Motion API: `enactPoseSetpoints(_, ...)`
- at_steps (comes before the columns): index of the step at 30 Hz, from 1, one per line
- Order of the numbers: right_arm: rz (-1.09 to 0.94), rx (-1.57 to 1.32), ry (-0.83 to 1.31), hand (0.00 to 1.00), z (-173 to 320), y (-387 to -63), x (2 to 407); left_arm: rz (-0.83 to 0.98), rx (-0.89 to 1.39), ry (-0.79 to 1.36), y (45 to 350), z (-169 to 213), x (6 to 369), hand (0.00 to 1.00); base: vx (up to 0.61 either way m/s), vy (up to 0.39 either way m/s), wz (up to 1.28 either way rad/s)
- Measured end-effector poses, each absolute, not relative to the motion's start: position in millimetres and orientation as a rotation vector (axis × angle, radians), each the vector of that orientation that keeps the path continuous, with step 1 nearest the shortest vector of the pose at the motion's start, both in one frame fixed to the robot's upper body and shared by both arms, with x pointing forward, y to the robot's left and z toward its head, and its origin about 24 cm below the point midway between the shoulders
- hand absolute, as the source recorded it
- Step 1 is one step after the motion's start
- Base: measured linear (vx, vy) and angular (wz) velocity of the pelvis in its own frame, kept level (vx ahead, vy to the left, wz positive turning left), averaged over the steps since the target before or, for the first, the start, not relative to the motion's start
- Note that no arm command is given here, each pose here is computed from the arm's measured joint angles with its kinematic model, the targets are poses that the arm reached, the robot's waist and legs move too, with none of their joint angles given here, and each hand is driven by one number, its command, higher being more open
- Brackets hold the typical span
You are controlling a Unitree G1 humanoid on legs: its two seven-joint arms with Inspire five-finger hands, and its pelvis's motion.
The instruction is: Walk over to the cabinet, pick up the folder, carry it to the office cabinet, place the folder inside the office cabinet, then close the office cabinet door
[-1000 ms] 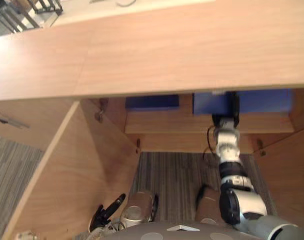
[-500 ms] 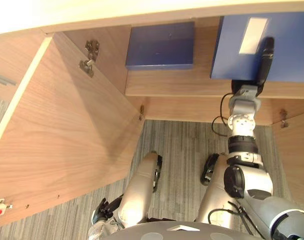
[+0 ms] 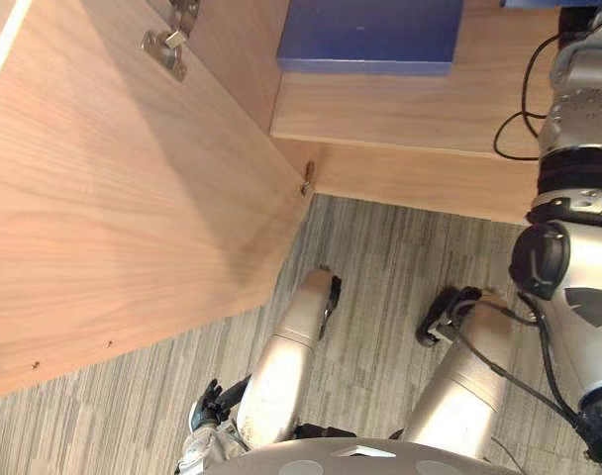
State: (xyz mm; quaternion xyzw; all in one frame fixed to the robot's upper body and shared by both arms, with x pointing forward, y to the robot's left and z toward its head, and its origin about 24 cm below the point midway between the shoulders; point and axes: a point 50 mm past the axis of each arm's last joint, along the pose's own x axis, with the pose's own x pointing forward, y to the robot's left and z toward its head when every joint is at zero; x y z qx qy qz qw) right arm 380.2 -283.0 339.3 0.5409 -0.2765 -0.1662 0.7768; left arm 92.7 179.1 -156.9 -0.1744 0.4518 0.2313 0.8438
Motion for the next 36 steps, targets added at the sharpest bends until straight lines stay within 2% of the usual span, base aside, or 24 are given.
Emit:
enactPoseSetpoints(8,-0.417,1.100,-0.647,0.00,356,-295,371,0.486,-0.342,0.969,175,-157,93,1.00,0.00,-0.033,0.14)
enactPoseSetpoints(20,-0.485,1.247,-0.725,0.00,364,-316,357,0.493,-0.335,0.984,172,-158,91,1.00,0.01,-0.041,0.09)
enactPoseSetpoints(21,-0.491,1.257,-0.729,1.00,364,-318,356,0.494,-0.336,0.990,171,-159,90,1.00,0.02,-0.023,0.08)
enactPoseSetpoints(30,-0.509,1.268,-0.738,1.00,364,-324,353,0.495,-0.339,0.999,170,-160,88,1.00,0.00,-0.004,0.01)
enactPoseSetpoints(36,-0.458,1.141,-0.688,1.00,359,-313,364,0.483,-0.352,1.004,169,-161,87,1.00,0.03,-0.019,-0.09)
